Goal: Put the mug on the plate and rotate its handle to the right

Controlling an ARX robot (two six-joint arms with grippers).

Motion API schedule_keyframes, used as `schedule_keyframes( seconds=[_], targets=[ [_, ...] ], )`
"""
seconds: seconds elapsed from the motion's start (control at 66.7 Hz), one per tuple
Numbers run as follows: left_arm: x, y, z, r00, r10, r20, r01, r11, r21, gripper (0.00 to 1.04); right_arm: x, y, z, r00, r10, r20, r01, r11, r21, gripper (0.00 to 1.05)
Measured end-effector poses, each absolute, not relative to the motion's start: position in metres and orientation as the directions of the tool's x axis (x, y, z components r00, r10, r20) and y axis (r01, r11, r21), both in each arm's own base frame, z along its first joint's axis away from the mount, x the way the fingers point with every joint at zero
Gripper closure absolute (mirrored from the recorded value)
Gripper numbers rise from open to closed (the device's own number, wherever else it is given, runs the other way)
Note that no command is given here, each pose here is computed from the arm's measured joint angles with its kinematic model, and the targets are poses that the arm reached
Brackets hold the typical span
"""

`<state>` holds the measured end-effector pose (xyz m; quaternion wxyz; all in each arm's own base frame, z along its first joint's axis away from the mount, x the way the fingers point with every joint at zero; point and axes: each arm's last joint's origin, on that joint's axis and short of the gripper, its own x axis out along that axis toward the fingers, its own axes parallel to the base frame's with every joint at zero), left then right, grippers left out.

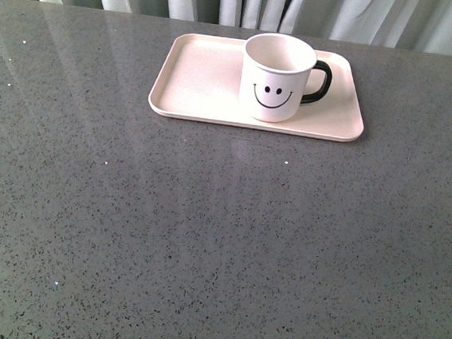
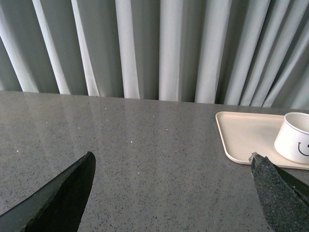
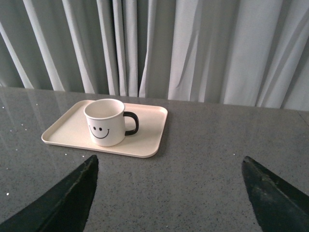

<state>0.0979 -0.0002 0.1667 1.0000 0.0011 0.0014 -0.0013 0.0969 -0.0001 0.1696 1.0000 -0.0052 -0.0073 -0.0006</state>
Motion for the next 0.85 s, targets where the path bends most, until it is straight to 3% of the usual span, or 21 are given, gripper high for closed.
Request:
schedule_keyframes(
  seconds=[0.075,0.855],
  targets=[
    [0.0979,-0.0002,0.1667,1.000,-0.003,-0.003,0.003,1.000,0.002,0.09,0.0969,-0.0001,0.1696,1.000,-0.001,0.015,0.001,1.000,-0.010,0.08],
    [0.0979,-0.0002,0.1667,1.000,-0.003,-0.003,0.003,1.000,0.002,0.09,0.0969,-0.0001,0.1696,1.000,-0.001,0.015,0.001,1.000,-0.010,0.09]
  ],
)
